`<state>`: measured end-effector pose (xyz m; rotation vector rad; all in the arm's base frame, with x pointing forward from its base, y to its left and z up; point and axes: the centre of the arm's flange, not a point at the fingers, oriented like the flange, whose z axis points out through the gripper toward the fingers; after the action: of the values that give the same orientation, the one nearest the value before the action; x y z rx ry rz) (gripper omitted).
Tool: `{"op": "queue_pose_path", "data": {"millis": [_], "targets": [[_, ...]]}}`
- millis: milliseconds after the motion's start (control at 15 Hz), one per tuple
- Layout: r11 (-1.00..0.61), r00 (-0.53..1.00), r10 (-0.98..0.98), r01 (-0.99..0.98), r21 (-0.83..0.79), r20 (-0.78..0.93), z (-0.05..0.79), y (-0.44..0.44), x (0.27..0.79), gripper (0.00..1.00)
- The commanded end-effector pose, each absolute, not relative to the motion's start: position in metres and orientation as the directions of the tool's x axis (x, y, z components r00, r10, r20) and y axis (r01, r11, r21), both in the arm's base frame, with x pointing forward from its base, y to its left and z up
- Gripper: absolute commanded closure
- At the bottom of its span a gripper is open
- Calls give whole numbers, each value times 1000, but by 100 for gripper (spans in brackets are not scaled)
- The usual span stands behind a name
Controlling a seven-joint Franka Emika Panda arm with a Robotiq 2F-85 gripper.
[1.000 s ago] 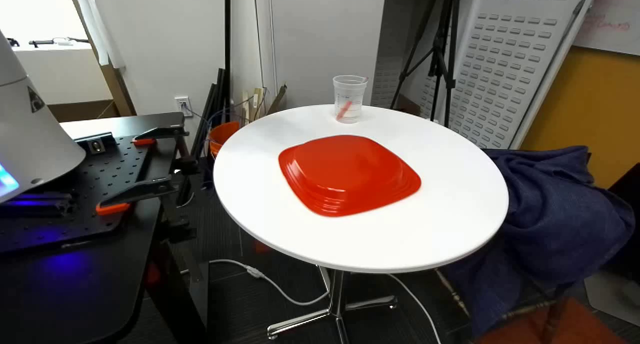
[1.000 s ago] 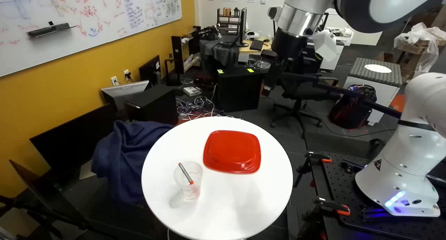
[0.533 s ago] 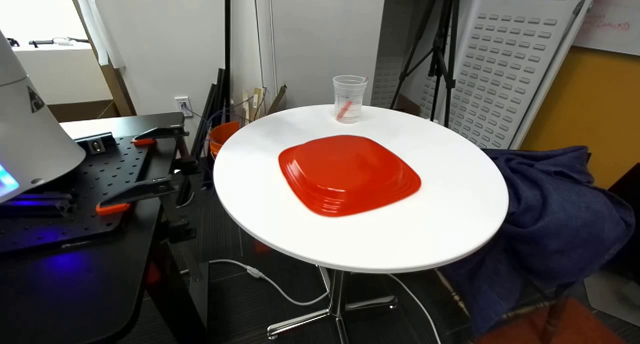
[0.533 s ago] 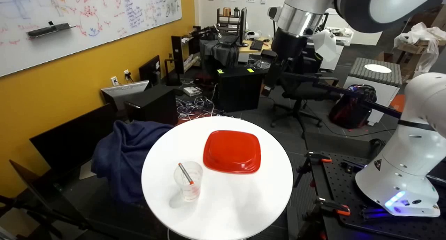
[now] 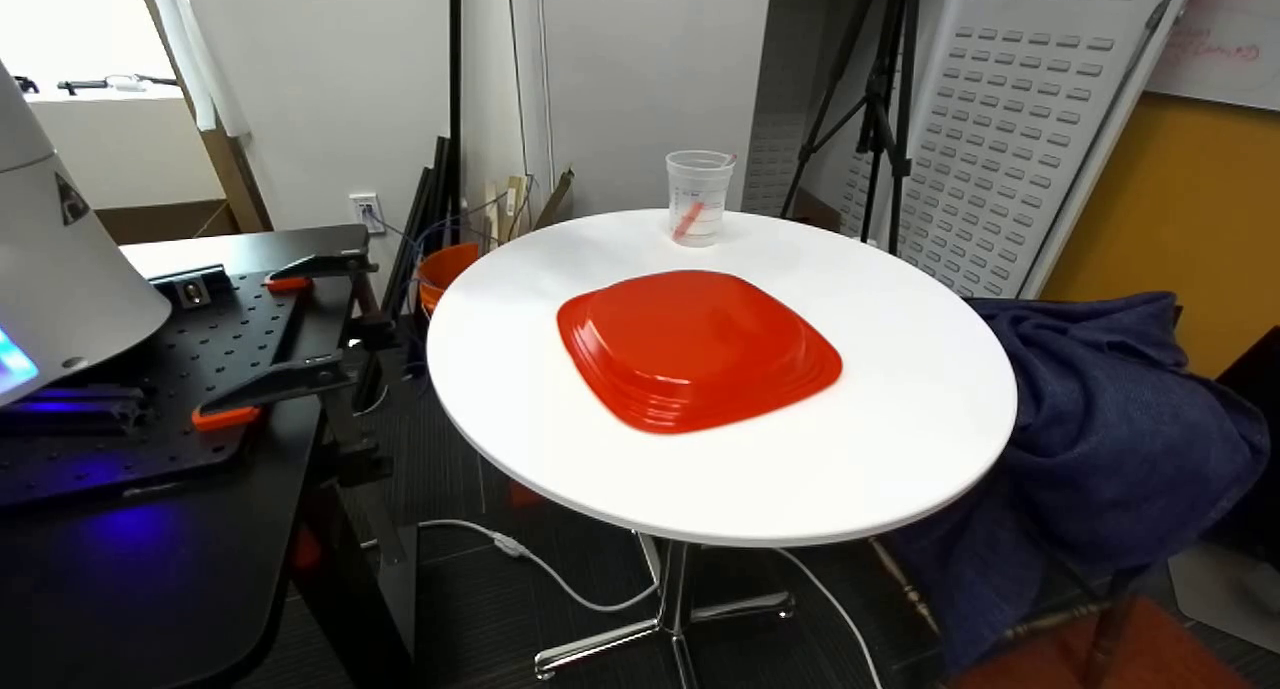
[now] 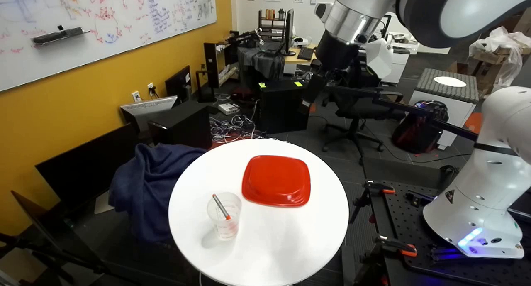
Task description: Take the pen out of the cup and put it on the table
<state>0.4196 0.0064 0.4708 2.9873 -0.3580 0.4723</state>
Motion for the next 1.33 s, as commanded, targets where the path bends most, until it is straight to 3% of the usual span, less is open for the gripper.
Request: {"op": "queue_pose_path", "data": {"millis": [0, 600, 1267], "targets": [[-951, 875, -250, -302, 64, 414, 458, 38, 453, 0], [-915, 795, -262, -384, 120, 547, 409, 100, 509, 0], [-936, 787, -193, -328, 131, 586, 371, 130, 564, 0]]}}
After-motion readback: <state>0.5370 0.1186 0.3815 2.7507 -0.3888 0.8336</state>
